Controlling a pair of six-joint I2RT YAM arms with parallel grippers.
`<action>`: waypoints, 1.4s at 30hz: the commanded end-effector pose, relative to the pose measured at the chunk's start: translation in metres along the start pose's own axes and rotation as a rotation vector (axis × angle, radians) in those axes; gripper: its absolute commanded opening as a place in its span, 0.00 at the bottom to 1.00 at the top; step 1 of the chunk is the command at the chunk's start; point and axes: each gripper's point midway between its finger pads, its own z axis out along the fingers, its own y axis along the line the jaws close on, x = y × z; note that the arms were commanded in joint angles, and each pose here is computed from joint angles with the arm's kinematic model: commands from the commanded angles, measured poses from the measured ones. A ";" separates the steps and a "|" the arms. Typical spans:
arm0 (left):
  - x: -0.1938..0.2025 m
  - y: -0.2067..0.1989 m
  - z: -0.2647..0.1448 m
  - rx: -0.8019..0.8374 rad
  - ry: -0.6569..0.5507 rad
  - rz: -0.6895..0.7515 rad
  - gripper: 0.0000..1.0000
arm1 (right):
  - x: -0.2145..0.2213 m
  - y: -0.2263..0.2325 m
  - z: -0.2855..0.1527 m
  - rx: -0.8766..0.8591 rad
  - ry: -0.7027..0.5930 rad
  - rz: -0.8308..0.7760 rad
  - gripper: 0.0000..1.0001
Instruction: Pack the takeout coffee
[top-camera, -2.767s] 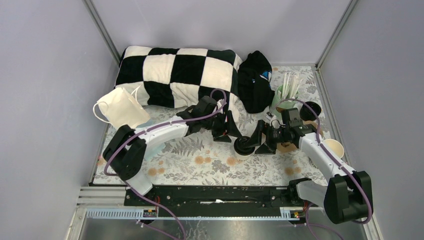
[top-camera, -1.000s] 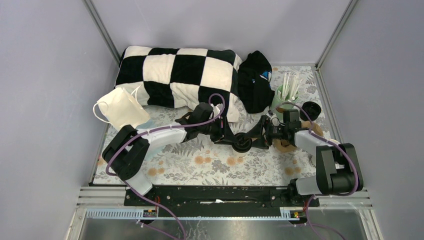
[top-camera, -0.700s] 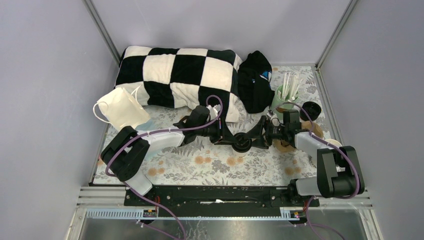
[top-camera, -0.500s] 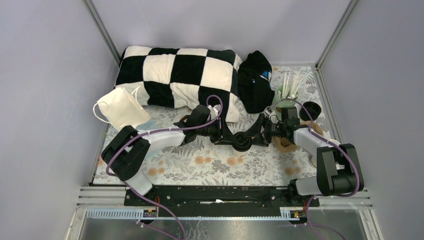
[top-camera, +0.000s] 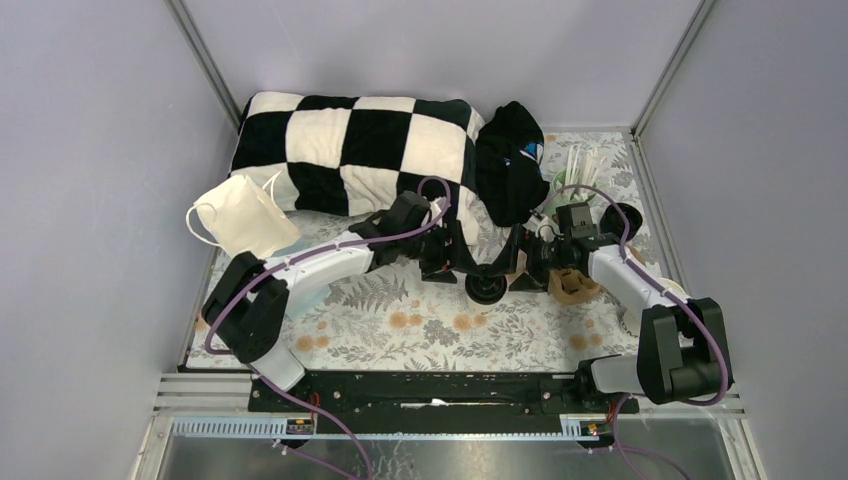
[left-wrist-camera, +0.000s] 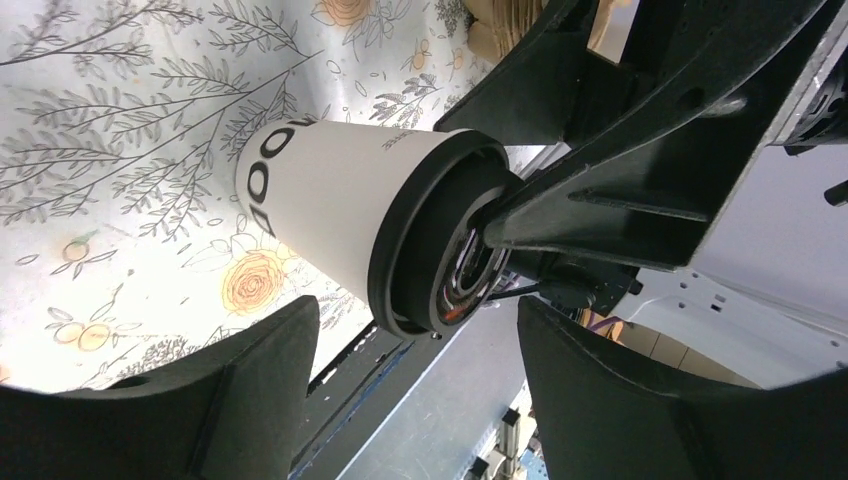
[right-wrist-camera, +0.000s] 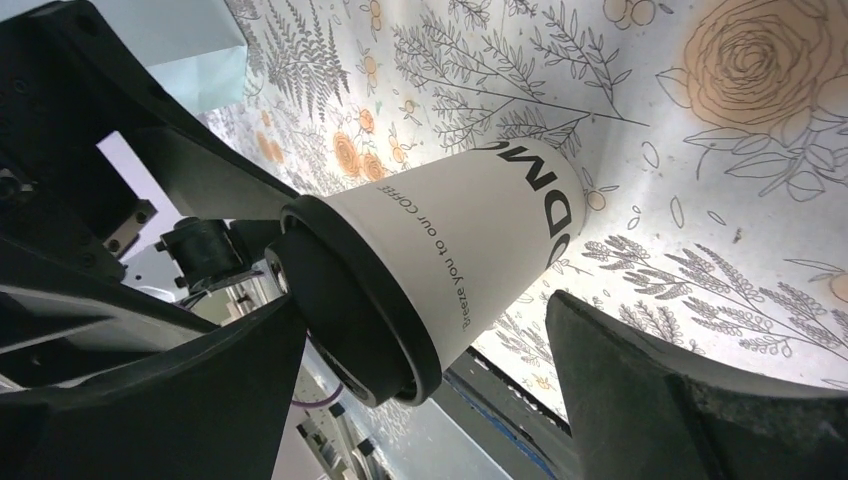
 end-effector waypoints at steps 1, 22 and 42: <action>-0.018 -0.014 -0.030 0.035 -0.081 0.016 0.79 | -0.005 0.006 -0.014 0.066 0.002 -0.059 0.97; -0.024 0.028 -0.001 0.031 -0.030 -0.092 0.55 | -0.001 0.017 0.001 -0.060 0.092 -0.048 0.88; -0.026 0.009 -0.012 0.048 -0.065 -0.063 0.54 | 0.006 0.008 0.007 -0.063 0.085 -0.029 0.86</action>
